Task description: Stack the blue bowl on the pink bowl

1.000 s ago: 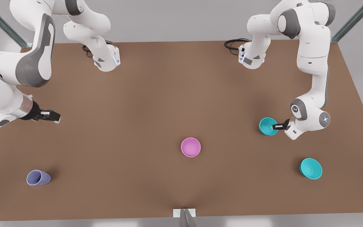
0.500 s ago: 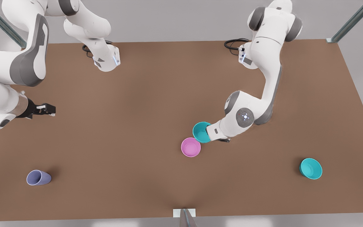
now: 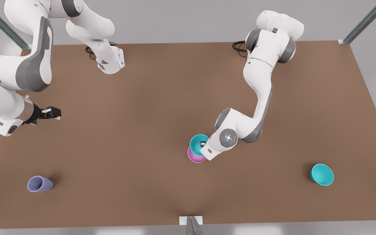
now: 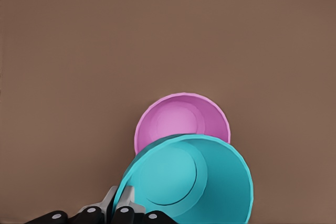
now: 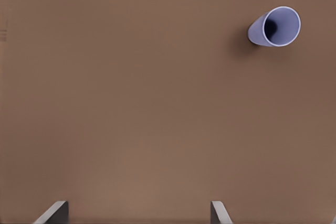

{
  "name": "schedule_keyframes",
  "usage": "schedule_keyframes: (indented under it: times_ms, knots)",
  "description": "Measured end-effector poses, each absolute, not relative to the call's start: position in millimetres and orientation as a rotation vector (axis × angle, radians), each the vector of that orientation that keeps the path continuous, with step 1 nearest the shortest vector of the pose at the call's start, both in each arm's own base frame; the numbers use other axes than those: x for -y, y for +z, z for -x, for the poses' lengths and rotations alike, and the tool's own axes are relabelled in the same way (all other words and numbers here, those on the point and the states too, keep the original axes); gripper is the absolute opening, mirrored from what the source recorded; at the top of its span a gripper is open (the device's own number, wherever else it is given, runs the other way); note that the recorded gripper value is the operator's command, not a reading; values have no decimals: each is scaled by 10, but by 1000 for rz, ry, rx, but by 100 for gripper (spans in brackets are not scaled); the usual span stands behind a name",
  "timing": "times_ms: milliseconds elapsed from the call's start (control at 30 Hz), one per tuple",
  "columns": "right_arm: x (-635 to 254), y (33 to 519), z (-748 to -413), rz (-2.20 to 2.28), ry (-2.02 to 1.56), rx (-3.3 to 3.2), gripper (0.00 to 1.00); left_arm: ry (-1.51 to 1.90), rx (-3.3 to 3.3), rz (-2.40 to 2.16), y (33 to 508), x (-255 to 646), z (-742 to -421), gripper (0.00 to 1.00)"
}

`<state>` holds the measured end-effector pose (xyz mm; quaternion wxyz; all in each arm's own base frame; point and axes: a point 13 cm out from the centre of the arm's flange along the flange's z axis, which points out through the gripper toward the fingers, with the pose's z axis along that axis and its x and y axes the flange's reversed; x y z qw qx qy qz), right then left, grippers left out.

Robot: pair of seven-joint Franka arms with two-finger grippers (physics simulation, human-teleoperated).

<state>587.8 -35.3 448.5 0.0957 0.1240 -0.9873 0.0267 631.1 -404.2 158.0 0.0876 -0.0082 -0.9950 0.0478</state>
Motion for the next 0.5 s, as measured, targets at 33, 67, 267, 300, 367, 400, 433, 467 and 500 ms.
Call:
schedule_keyframes:
  times_ms: [33,67,267,300,367,400,433,467,500]
  knots:
    - [351,4480,-5879,-373,78,2924,100,143,2965,-9,1568,4041,-6326,21]
    - [349,4475,-5880,-378,77,2923,100,145,2968,-41,1561,4040,-6344,21]
    - [322,4462,-5883,-409,74,2916,100,177,3004,-173,1631,4062,-6504,21]
    - [323,4462,-5883,-412,74,2915,100,186,3011,-193,1628,4027,-6563,21]
    - [323,4462,-5882,-419,74,2914,100,198,3017,-223,1611,3984,-6625,21]
    - [323,4463,-5882,-421,73,2914,100,201,3019,-233,1599,3978,-6639,21]
    - [323,4463,-5882,-424,73,2913,100,204,3019,-241,1586,3976,-6648,21]
    - [323,4460,-5883,-427,73,2912,100,206,3019,-248,1568,3980,-6651,21]
    - [323,4459,-5883,-429,72,2912,100,209,3018,-254,1555,3986,-6654,21]
